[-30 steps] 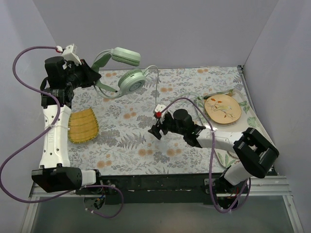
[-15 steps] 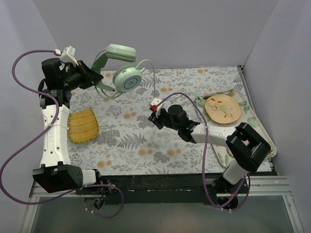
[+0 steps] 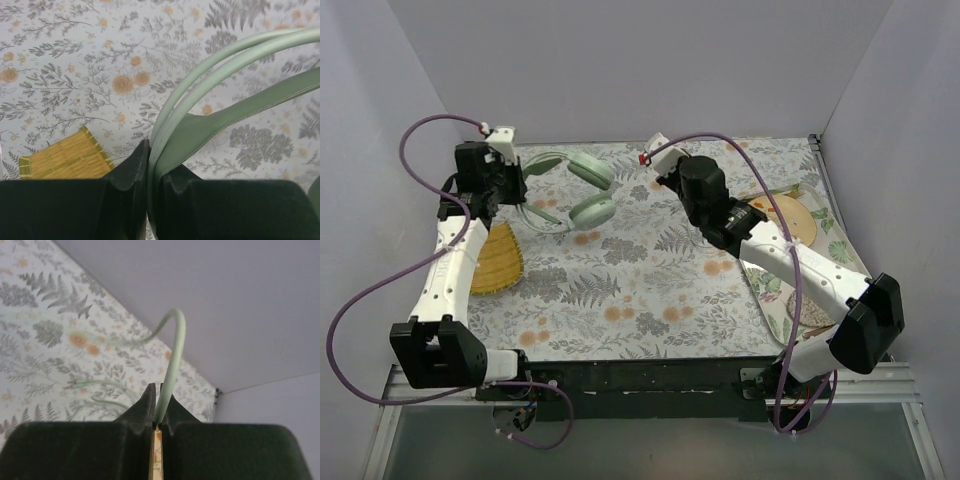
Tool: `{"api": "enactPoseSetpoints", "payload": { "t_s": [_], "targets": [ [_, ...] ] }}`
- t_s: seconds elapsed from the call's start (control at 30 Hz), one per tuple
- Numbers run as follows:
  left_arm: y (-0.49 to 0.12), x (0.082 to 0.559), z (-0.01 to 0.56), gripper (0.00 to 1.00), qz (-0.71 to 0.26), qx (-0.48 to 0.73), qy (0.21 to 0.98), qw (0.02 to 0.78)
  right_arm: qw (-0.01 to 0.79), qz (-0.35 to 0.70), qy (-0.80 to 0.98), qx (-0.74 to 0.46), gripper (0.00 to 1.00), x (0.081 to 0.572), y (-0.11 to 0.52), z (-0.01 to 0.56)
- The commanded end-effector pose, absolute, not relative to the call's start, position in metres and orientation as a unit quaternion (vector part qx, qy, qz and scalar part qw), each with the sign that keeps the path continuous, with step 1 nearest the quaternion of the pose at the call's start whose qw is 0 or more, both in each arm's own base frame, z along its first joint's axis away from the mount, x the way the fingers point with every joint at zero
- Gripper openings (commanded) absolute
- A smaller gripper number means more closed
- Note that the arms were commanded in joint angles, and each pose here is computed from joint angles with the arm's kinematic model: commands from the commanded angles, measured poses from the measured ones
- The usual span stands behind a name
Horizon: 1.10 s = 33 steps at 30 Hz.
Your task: Wrap the headphones
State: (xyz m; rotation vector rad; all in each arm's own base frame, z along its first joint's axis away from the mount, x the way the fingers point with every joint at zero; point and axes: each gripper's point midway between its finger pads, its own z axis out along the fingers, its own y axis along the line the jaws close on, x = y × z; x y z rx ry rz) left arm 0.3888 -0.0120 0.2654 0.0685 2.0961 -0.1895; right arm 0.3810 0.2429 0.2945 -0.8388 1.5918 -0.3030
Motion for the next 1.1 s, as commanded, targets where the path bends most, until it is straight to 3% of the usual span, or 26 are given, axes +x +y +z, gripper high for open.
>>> {"api": "enactPoseSetpoints", "payload": {
  "t_s": [0.0, 0.2, 0.53, 1.07],
  "targets": [
    [-0.034, 0.394, 0.243, 0.0, 0.024, 0.116, 0.867, 0.485, 0.633, -0.197, 0.647, -0.376, 0.01, 0.379, 0.223, 0.381],
    [-0.084, 0.387, 0.223, 0.0, 0.03, 0.206, 0.857, 0.471, 0.687, -0.115, 0.579, -0.425, 0.01, 0.372, 0.262, 0.438],
    [-0.142, 0.37, 0.202, 0.0, 0.024, 0.293, 0.844, 0.448, 0.712, 0.032, 0.506, -0.486, 0.01, 0.36, 0.319, 0.475],
    [-0.232, 0.289, 0.29, 0.0, -0.275, 0.373, 0.748, 0.476, 0.607, 0.204, 0.604, -0.475, 0.01, 0.429, 0.384, 0.384]
  ]
}}
